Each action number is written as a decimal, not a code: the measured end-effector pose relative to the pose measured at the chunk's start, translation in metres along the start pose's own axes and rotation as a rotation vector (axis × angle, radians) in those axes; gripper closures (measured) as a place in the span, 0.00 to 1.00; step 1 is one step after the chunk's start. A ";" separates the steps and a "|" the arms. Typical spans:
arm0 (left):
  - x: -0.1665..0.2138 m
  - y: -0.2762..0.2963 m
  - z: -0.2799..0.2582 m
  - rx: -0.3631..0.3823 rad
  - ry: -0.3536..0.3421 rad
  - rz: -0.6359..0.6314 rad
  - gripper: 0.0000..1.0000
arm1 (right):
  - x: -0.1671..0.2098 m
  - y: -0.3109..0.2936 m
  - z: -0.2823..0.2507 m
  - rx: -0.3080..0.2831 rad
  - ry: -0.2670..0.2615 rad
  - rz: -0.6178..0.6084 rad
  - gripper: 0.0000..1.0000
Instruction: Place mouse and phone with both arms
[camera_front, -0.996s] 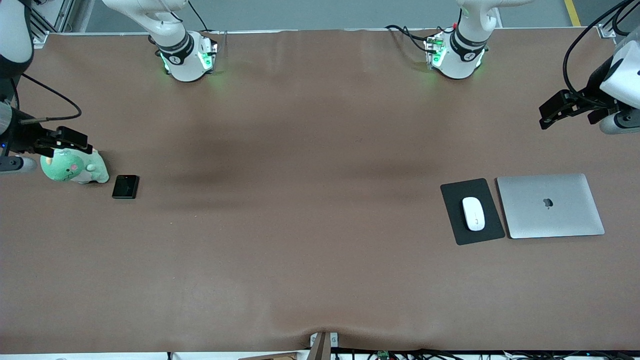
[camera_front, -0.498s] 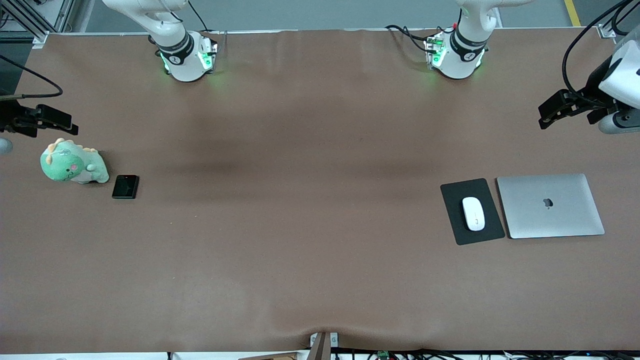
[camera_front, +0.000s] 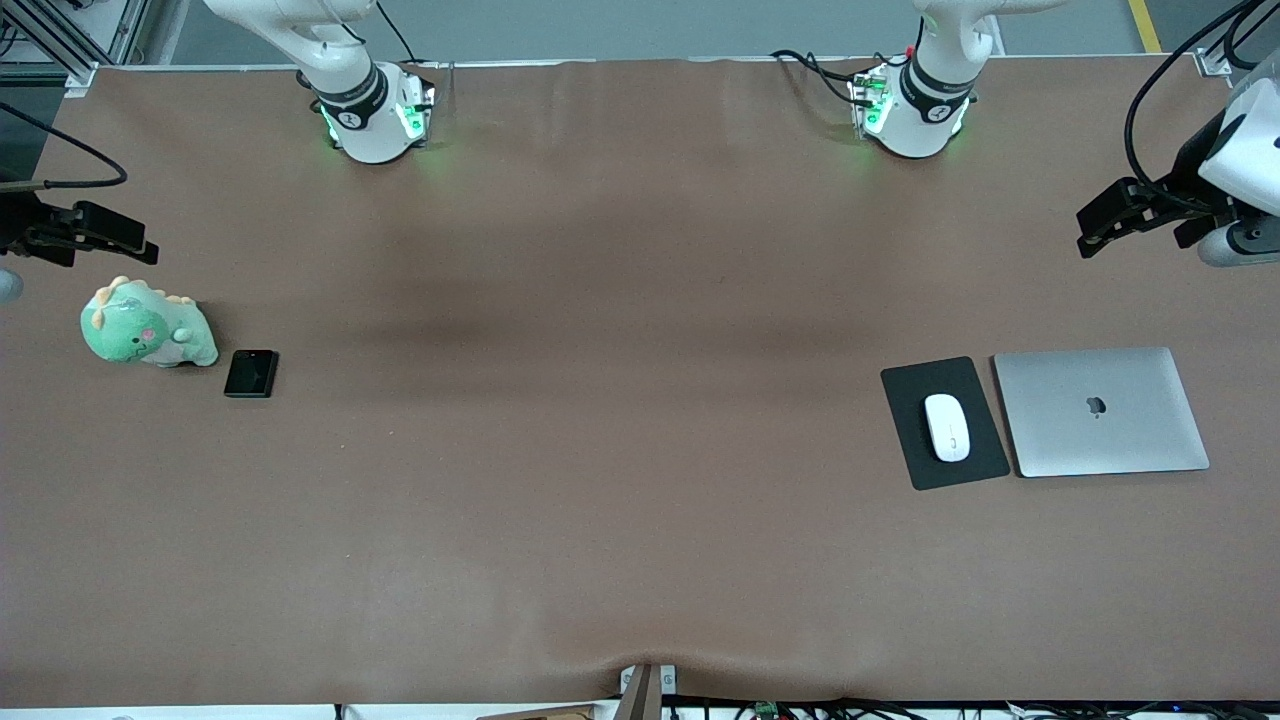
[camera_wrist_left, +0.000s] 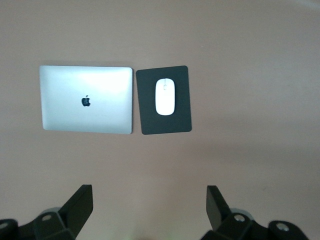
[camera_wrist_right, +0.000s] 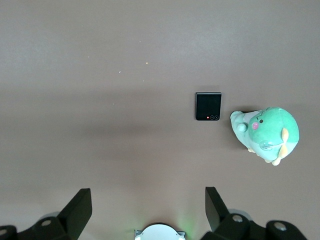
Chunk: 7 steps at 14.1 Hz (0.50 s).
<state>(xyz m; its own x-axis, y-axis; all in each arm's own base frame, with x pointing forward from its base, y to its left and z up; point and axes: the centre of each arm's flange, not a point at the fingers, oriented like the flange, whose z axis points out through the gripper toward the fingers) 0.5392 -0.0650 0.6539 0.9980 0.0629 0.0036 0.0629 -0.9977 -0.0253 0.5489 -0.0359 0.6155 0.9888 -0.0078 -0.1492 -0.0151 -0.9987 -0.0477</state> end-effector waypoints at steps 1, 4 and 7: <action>0.000 0.001 0.000 -0.027 -0.005 -0.002 0.00 | 0.000 0.000 0.000 0.000 0.001 0.004 0.00; 0.000 -0.002 0.000 -0.037 -0.007 -0.008 0.00 | 0.001 0.001 -0.001 0.000 0.009 0.011 0.00; 0.000 -0.002 0.000 -0.038 -0.006 0.014 0.00 | 0.001 0.001 -0.002 -0.001 0.014 0.012 0.00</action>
<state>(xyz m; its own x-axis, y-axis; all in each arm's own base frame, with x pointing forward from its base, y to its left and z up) 0.5394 -0.0633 0.6541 0.9988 0.0492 -0.0028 0.0492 -0.9987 0.0122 0.5504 -0.0370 0.6170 0.9905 -0.0205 -0.1359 -0.0269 -0.9986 -0.0454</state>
